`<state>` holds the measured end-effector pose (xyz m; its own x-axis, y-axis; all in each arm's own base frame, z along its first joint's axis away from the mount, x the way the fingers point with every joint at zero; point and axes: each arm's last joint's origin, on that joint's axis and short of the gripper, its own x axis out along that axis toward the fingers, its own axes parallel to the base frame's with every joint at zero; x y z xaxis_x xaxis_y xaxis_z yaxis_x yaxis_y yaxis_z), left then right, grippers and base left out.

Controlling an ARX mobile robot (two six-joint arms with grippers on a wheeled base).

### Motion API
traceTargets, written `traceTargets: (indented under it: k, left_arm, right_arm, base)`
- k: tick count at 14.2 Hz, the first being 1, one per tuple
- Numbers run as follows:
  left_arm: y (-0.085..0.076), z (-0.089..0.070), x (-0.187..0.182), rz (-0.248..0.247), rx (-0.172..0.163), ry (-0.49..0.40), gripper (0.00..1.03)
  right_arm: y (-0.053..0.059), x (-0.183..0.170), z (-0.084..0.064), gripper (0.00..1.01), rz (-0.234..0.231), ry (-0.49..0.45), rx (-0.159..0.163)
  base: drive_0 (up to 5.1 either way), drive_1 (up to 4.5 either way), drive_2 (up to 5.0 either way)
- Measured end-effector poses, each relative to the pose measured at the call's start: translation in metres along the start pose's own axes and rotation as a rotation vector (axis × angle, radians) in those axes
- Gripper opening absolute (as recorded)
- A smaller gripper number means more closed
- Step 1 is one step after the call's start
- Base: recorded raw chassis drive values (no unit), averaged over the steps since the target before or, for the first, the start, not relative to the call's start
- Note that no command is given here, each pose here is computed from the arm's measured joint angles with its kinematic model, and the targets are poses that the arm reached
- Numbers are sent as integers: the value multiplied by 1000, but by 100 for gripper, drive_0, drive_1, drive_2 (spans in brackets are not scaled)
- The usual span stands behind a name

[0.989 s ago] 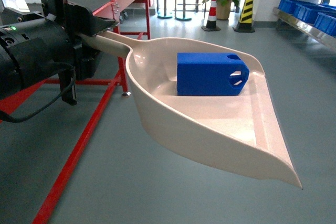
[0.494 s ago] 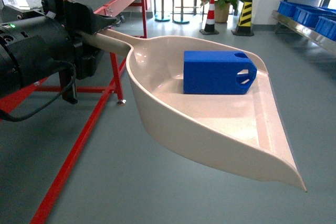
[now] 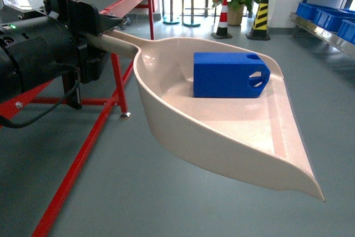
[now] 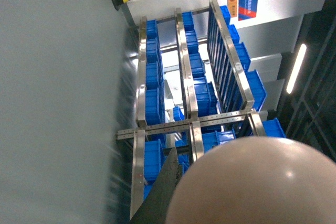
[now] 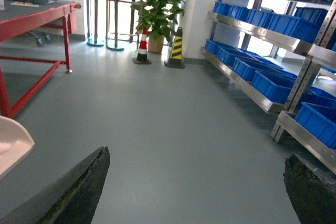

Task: Place part in tray to right shelf

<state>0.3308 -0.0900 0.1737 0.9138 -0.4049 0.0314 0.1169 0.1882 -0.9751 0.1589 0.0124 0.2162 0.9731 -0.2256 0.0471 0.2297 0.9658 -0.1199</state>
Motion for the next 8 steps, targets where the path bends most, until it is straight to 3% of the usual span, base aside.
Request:
traceTargets:
  k: [8]
  left_arm:
    - [0, 0, 0, 1, 0, -1, 12]
  right_arm:
    - [0, 0, 0, 98, 0, 2, -1]
  base:
    - [18, 425, -390]
